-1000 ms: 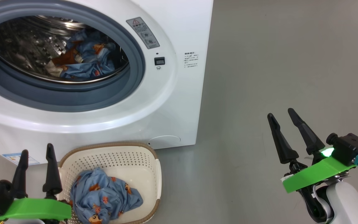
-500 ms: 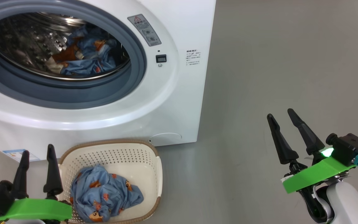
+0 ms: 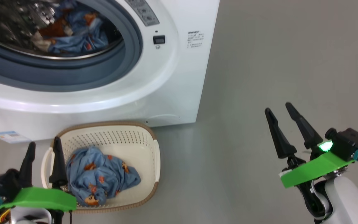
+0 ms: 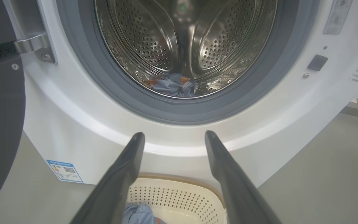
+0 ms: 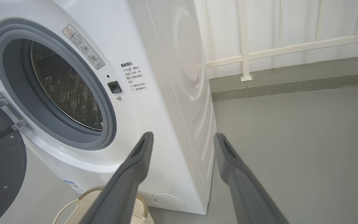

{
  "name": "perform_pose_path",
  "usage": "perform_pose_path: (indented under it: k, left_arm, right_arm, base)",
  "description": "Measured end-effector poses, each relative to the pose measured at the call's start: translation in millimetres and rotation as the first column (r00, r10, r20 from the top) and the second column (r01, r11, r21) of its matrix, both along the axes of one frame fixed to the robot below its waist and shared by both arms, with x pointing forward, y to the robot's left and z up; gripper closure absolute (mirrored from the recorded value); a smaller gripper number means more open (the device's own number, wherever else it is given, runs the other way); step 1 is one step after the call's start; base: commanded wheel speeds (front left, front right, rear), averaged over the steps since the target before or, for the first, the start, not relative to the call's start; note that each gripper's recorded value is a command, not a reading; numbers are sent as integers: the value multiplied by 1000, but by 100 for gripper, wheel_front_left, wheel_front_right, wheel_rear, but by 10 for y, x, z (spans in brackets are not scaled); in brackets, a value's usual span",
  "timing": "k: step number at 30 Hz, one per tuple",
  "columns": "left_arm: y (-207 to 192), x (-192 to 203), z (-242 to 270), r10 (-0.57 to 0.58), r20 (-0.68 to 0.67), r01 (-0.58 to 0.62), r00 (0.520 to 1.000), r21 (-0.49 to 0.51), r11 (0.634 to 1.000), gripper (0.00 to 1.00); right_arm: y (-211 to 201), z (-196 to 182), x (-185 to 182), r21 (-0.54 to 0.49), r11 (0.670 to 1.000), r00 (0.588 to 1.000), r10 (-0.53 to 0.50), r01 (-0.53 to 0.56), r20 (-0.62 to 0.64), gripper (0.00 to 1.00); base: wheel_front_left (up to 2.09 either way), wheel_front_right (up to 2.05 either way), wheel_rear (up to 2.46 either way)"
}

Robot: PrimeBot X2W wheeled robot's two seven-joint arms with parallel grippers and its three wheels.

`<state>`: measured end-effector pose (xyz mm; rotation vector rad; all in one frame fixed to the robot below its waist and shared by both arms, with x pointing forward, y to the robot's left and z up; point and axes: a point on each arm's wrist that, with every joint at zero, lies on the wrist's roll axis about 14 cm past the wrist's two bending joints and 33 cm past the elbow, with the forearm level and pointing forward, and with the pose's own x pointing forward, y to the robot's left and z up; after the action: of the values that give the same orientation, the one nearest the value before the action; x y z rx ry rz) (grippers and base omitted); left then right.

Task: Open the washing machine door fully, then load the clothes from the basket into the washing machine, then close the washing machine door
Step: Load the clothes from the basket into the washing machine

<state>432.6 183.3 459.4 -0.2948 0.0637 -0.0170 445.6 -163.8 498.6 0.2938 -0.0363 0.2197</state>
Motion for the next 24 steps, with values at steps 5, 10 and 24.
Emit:
perform_pose_path:
  k: [5,10,24]
  left_arm:
    - [-16,112,-158,-4,-36,4,999,1,1000,0]
    - [-54,258,-424,-18,-93,18,996,-2,1000,0]
    - [-140,576,-1059,-63,-215,66,975,6,998,0]
  right_arm:
    - [16,-48,123,3,1000,1000,4,-4,-3,0]
    - [9,-197,265,2,1000,1000,3,-3,-28,0]
    - [-22,-601,510,10,1000,995,-14,15,-96,0]
  base:
    - [0,0,0]
    - [0,0,0]
    - [0,0,0]
